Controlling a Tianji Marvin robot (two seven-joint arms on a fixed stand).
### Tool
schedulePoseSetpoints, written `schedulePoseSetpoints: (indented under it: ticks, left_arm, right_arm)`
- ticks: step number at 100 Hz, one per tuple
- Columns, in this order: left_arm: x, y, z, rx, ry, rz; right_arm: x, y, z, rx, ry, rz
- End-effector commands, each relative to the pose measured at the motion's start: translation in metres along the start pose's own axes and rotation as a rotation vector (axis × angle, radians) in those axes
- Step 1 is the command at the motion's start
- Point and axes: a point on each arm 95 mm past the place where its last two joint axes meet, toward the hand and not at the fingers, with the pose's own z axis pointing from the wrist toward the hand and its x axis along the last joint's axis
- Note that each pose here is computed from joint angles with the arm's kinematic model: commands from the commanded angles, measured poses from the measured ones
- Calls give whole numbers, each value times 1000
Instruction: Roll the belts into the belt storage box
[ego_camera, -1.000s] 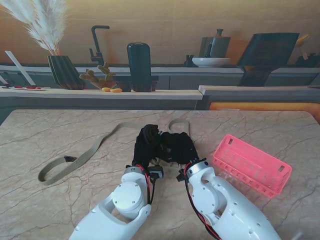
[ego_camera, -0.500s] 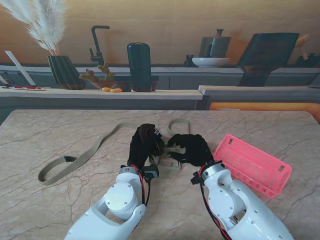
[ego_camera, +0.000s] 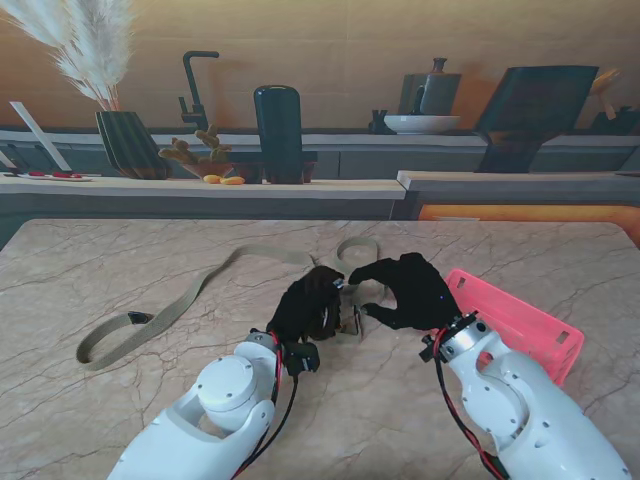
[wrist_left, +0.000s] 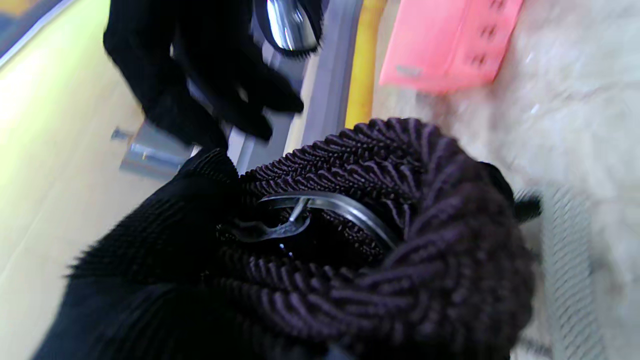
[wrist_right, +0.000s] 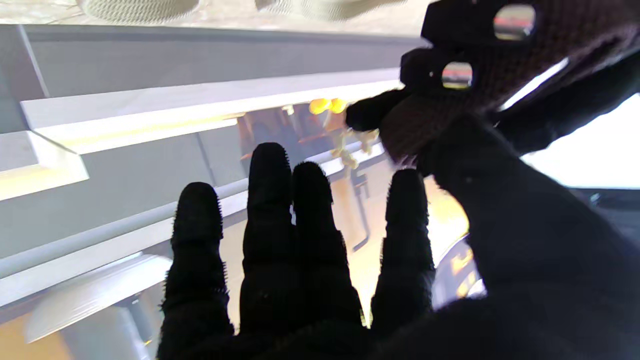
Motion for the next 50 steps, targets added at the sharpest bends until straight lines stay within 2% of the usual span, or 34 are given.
schedulePoseSetpoints:
  ticks: [1, 12, 24, 50]
  left_arm:
    - [-1, -7, 1, -31, -19, 6]
    - [-5, -9, 3, -116, -52, 2]
    - [-9, -8, 5, -173, -78, 23]
    - [-15, -6, 6, -240, -105, 118]
  right_arm:
    - [-4, 7, 1, 44, 36, -47]
    - [-7, 14, 5, 101, 109, -116]
    - [-8, 19, 12, 133, 171, -175]
    - [-4, 24, 25, 216, 242, -214]
